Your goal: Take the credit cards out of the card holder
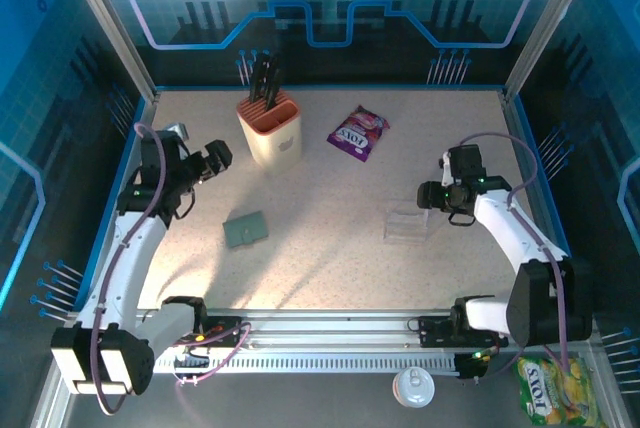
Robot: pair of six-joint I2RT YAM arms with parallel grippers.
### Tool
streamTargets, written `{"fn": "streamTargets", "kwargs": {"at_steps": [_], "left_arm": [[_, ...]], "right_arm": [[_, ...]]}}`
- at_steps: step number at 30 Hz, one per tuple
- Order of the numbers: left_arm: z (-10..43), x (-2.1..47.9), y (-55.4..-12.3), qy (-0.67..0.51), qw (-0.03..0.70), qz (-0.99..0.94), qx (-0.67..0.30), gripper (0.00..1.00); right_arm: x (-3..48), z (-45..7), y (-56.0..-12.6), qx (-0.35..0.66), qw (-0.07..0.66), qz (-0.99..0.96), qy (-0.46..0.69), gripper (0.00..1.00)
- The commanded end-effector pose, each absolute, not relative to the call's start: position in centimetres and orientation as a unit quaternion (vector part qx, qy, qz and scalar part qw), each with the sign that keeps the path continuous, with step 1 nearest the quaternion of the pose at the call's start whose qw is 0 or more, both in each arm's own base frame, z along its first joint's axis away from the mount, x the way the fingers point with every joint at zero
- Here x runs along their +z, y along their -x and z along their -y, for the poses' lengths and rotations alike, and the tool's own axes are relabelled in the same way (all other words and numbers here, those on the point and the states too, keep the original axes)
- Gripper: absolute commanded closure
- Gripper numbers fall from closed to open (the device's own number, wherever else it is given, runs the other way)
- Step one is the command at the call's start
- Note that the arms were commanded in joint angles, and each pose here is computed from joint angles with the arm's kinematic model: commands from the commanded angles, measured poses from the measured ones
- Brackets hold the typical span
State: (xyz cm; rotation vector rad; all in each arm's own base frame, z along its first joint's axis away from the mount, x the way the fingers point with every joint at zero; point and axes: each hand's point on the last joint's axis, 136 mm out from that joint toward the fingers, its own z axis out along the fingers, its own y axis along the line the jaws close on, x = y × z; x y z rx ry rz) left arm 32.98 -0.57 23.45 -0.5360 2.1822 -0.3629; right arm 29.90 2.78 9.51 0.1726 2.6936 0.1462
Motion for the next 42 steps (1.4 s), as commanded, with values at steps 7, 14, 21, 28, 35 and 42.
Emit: {"fn": "streamTargets", "kwargs": {"at_steps": [7,14,21,28,35,42], "left_arm": [[1.2,21.4,-31.9,0.151,0.372,-0.906,-0.131,0.01],[0.6,21.3,-31.4,0.144,0.391,-0.902,-0.112,0.01],[0.6,21.6,-31.8,0.150,0.400,-0.896,-0.123,0.01],[1.3,21.7,-32.1,0.145,0.401,-0.893,-0.143,0.01],[1.3,21.8,-32.1,0.148,0.404,-0.891,-0.144,0.01],[1.3,21.5,-32.2,0.149,0.400,-0.893,-0.146,0.01]], "right_arm": [[8.7,-4.1,-29.4,0.068,0.167,-0.981,-0.074,0.53],[8.7,-4.7,-29.4,0.070,0.165,-0.982,-0.067,0.67],[8.3,-5.0,-29.8,0.065,0.161,-0.983,-0.058,0.74],[7.2,-5.3,-29.5,0.059,0.143,-0.986,-0.054,0.84],[6.6,-5.4,-29.6,0.053,0.137,-0.988,-0.053,0.86],[6.7,-5.6,-29.7,0.042,0.140,-0.988,-0.046,0.90]]}}
